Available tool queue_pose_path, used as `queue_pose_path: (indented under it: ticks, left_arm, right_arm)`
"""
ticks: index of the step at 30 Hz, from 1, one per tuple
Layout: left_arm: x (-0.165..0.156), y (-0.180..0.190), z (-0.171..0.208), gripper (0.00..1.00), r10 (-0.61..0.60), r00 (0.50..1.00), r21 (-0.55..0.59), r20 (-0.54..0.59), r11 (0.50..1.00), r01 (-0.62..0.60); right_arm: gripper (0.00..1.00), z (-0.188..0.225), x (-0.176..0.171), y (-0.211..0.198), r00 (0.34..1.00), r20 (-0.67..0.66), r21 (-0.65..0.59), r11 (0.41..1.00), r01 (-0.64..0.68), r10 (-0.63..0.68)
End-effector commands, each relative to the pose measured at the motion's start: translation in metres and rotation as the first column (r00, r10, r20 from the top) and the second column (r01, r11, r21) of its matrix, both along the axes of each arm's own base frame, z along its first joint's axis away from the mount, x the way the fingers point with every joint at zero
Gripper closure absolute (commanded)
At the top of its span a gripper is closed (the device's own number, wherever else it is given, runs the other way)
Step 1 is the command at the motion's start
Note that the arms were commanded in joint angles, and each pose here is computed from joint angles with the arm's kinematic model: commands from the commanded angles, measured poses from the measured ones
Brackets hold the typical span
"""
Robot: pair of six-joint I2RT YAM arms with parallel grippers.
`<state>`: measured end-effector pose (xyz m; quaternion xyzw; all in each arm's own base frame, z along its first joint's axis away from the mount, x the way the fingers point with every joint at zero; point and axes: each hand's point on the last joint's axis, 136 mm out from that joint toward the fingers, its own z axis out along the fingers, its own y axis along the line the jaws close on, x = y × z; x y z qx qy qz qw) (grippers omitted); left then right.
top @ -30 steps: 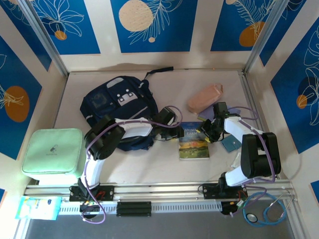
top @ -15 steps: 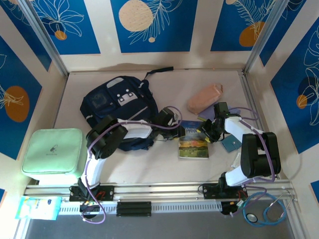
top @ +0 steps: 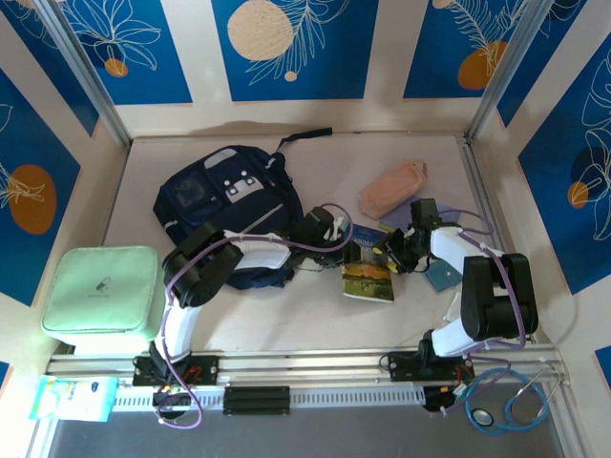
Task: Pack the student bag
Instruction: Pick up the book at the center of the table, then pass the book.
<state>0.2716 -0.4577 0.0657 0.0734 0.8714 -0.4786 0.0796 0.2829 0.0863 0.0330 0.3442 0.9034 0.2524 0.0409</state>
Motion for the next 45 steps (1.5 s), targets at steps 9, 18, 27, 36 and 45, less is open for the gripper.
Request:
queue_pose_path:
  ticks: [9,18,27,36,45]
  left_arm:
    - [0.005,0.008,0.038,0.83,-0.009,0.995,-0.028,0.101,1.0,0.012]
    - [0.037,0.053,0.083,0.98,0.118,0.981,-0.083,0.151,0.991,-0.106]
    - [0.079,0.1,0.16,0.98,0.246,0.939,-0.219,0.24,0.956,-0.195]
    - [0.102,0.117,0.219,1.0,0.415,0.886,-0.4,0.206,0.862,-0.31]
    - [0.11,0.123,0.237,0.97,0.502,0.859,-0.511,0.101,0.767,-0.388]
  right_arm:
    - [0.46,0.001,-0.011,0.003,1.0,-0.016,0.038,0.999,0.002,-0.001]
    - [0.35,0.046,0.006,0.019,0.976,0.217,0.159,0.986,-0.053,0.018]
    - [0.16,0.12,0.014,0.058,0.882,0.47,0.392,0.901,-0.187,-0.022]
    - [0.02,0.177,0.018,0.099,0.813,0.575,0.539,0.791,-0.29,-0.094]
    - [0.05,0.2,0.041,0.135,0.788,0.603,0.593,0.729,-0.342,-0.121]
